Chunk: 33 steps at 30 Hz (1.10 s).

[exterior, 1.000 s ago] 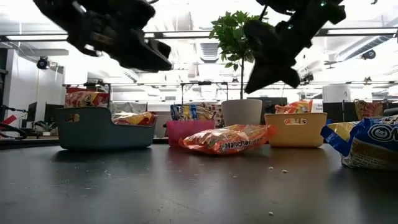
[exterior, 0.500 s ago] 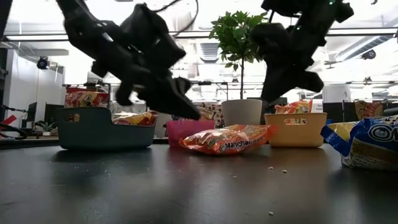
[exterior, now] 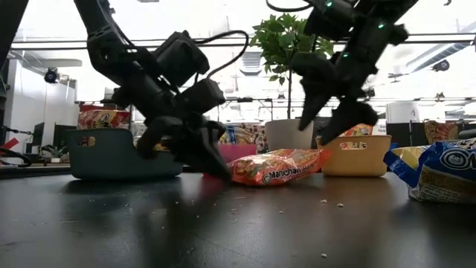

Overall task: Sort Maruchan noodles
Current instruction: Put the right orange noodle pack into the yellow bin

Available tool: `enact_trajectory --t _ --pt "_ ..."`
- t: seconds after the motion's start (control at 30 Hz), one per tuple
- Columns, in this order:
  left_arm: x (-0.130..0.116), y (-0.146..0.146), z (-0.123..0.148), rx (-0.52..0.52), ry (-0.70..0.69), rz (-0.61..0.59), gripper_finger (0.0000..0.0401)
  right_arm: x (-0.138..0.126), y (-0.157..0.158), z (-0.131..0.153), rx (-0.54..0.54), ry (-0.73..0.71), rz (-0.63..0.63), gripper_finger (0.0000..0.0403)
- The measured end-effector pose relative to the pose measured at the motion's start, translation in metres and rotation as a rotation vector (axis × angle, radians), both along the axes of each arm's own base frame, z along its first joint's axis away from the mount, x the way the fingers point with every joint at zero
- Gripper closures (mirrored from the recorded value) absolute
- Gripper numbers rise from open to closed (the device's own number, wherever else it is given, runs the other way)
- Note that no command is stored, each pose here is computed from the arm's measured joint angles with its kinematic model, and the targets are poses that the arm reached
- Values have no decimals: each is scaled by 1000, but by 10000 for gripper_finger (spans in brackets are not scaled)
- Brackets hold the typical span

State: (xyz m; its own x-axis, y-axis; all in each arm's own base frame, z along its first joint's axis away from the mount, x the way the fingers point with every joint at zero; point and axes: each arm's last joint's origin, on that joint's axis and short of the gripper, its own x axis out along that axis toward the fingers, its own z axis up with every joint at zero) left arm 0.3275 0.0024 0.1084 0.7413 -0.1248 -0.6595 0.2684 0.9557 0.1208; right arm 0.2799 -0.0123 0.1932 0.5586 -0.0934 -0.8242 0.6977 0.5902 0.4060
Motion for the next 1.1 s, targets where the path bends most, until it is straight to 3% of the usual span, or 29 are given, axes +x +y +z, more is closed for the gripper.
enact_trajectory --t 0.2,0.43,0.83,0.97,1.1 --pt "4 0 -11 -12 7 13 401 8 -14 -11 32 -19 46 77" --pt "6 1 -17 -4 -5 23 401 25 -20 -35 45 -39 123 53" --pt "5 2 -19 0 -3 30 401 53 -20 -56 120 -246 339 64" --pt "5 2 -19 2 -3 32 401 57 -20 -56 118 -290 346 85" --pt "5 2 -19 2 -3 32 401 57 -20 -57 120 -285 344 132"
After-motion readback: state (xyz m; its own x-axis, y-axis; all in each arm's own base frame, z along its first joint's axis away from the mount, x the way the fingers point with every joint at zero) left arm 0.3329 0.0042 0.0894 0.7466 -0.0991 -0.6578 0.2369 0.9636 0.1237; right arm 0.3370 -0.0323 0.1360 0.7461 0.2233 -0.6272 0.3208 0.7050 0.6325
